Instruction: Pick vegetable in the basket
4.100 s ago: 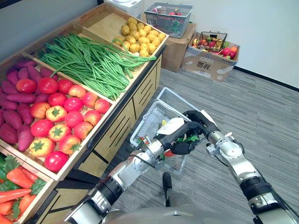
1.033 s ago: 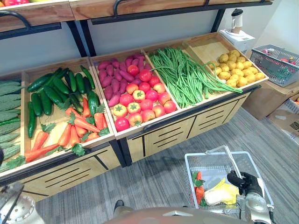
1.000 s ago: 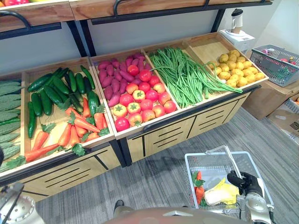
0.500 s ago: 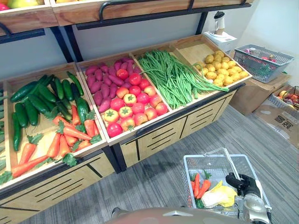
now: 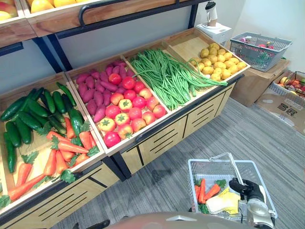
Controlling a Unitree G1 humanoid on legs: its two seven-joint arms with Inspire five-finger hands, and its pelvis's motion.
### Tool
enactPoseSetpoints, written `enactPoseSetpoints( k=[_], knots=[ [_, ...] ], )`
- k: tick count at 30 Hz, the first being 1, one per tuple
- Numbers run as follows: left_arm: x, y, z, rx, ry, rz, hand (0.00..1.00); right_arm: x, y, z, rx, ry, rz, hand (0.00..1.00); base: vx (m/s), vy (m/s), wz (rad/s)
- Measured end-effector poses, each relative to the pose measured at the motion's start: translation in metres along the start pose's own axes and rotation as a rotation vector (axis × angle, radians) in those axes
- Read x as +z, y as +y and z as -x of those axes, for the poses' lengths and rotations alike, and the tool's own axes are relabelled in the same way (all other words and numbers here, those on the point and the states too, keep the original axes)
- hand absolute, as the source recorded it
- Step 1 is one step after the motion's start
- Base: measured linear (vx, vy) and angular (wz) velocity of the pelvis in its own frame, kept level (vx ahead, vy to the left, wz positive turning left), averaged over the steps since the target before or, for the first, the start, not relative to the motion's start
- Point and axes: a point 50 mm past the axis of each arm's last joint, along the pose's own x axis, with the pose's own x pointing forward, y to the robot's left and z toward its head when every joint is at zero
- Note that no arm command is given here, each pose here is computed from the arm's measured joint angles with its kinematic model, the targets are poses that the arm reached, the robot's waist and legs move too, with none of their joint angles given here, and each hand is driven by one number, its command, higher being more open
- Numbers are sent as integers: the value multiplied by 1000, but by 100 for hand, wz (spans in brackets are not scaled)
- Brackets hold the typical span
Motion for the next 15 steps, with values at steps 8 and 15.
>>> enactPoseSetpoints(
  k=[8,15],
  knots=[
    [6,-21,3,-89,-56,-116,100,7,-2,-2,-17,-18,-24,0,44,37,-26],
    [19,-18,1,-87,-123,-198,100,24,-6,-3,-48,-83,-67,0,-106,119,-61]
  ],
)
